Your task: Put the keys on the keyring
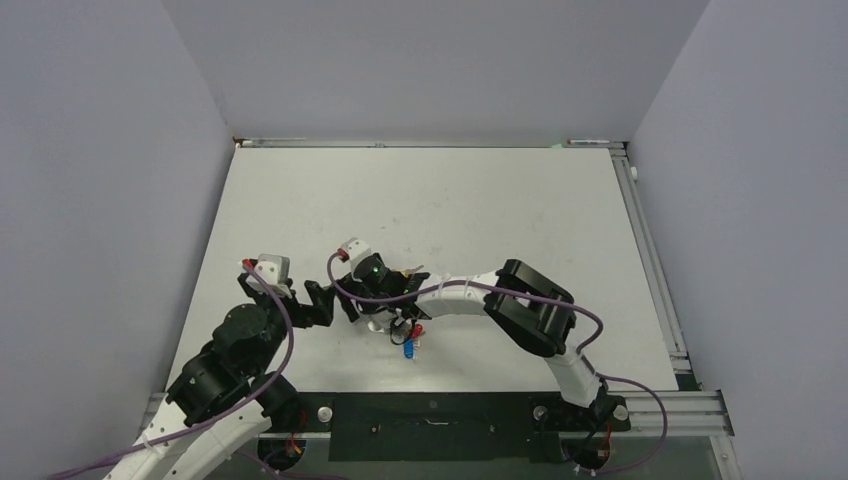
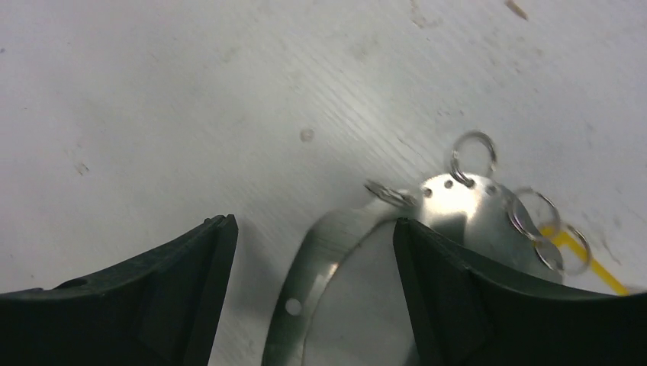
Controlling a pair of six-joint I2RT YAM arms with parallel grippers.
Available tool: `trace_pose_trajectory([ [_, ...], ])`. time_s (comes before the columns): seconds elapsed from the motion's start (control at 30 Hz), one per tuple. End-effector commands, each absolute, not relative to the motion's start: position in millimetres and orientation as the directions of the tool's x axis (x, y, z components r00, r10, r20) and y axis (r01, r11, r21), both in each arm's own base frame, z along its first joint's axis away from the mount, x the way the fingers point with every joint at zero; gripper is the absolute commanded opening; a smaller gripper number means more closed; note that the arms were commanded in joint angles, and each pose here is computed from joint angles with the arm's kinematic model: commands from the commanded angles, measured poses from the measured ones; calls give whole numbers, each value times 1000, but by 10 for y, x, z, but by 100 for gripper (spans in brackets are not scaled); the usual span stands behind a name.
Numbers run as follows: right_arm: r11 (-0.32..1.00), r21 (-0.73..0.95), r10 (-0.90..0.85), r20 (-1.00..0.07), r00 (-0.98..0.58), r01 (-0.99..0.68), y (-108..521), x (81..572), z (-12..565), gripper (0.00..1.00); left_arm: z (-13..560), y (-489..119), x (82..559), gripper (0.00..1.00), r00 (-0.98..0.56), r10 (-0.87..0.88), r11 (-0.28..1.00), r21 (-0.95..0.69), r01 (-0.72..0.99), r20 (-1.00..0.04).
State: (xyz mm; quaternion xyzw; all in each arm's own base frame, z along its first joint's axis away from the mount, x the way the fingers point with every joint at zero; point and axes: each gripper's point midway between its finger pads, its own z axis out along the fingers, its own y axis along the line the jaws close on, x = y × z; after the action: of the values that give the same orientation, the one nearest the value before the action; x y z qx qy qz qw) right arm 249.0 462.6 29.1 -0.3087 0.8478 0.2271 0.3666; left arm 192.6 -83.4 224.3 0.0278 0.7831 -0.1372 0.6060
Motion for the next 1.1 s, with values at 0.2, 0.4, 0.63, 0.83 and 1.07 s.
trace_pose_trajectory([
  [0.2, 447, 158, -492, -779, -389, -881, 4938, 2089, 343, 77, 2467, -743, 1916, 95, -202, -193, 956, -231, 182, -960],
  [0.4, 478, 180, -524, -727, -443, -860, 4529, 1891, 329, 77, 2468, -729, 1935, 95, -197, -187, 958, -223, 179, -962],
  [0.63, 524, 225, -549, -649, -527, -822, 4044, 1582, 209, 76, 2456, -751, 1964, 95, -210, -176, 959, -215, 184, -962],
  [0.83, 530, 214, -580, -614, -535, -820, 3678, 1372, 252, 76, 2446, -754, 1975, 95, -214, -172, 959, -213, 185, -962],
  [1.07, 610, 145, -533, -651, -540, -779, 3301, 1541, 539, 77, 2444, -750, 1987, 95, -216, -173, 960, -214, 181, -961],
])
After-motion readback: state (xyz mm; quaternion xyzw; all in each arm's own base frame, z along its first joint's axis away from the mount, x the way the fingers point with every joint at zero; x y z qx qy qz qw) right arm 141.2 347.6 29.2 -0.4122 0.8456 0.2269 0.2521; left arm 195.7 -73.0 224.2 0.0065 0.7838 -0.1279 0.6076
